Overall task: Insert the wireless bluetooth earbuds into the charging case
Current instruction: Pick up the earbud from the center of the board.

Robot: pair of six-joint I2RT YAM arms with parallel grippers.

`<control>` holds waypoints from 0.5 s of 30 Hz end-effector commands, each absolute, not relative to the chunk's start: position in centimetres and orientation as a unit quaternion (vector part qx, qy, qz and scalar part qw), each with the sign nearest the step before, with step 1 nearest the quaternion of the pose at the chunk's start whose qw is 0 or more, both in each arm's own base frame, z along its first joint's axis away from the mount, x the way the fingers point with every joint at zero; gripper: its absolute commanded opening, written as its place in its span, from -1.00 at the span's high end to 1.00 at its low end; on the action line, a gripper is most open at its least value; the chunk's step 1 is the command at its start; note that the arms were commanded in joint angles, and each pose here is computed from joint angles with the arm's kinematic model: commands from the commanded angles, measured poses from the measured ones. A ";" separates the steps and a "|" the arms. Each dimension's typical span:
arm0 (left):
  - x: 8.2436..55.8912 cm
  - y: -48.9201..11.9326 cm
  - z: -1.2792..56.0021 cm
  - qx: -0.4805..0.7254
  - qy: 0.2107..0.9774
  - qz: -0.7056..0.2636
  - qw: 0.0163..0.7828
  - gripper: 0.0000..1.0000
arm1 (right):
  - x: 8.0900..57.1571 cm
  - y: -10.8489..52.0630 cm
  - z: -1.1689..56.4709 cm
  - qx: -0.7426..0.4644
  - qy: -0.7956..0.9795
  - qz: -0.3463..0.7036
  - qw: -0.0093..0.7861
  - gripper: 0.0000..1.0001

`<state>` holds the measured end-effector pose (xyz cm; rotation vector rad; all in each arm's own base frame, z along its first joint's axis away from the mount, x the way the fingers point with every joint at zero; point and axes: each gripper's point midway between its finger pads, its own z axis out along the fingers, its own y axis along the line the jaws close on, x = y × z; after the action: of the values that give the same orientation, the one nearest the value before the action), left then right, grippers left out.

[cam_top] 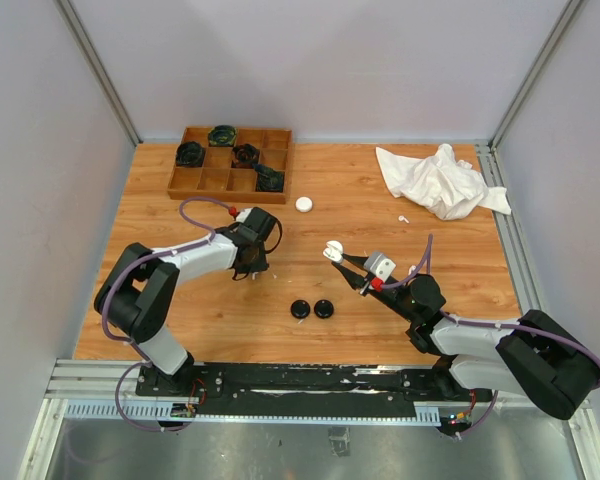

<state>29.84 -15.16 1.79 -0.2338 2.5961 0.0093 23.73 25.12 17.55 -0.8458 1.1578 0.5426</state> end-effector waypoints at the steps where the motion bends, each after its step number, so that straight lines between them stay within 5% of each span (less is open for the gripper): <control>1: 29.0 -15.3 0.6 -0.072 0.968 0.011 0.240 0.37 | 23.4 25.2 18.7 -0.383 0.503 0.243 0.735 0.99; 15: 27.7 -15.6 0.5 -0.040 0.975 0.023 0.218 0.31 | 23.4 25.2 18.7 -0.384 0.504 0.244 0.735 0.99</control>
<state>29.47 -15.85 1.76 -0.1711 2.6091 0.0156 23.74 25.12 17.56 -0.8470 1.1567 0.5407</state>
